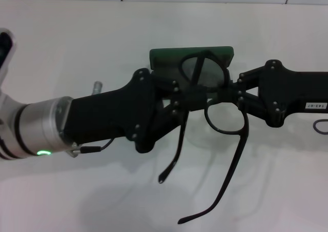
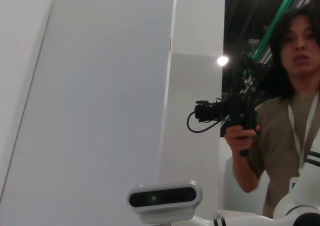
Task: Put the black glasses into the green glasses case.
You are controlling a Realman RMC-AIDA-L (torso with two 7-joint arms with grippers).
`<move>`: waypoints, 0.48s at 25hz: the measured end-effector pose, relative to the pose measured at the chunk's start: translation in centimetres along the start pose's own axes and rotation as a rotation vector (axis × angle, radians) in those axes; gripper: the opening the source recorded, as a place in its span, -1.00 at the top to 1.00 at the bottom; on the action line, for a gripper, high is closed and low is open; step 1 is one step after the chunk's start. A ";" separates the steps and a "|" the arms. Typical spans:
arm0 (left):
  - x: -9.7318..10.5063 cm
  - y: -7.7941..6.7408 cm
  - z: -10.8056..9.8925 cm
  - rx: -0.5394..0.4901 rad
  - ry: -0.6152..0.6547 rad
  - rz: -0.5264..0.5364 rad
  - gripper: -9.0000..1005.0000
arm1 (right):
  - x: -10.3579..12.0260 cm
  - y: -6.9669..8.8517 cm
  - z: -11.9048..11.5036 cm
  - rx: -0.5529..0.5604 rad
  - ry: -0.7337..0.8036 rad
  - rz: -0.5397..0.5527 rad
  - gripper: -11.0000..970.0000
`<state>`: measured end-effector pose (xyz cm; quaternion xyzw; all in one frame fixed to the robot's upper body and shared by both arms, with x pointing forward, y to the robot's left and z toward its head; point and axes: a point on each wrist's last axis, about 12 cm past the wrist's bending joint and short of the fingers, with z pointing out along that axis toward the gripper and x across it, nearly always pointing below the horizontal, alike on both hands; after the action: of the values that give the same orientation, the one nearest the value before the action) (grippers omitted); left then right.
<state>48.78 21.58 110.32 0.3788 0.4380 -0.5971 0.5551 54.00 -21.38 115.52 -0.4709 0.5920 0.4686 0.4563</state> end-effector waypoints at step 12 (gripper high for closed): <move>0.9 0.6 1.0 -0.027 0.011 -0.007 0.93 | -0.1 0.3 0.6 -0.053 -0.053 0.009 0.87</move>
<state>49.28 20.37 109.72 0.3730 0.4506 -0.5909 0.5555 53.81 -20.79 115.56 -0.4676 0.5692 0.4986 0.4570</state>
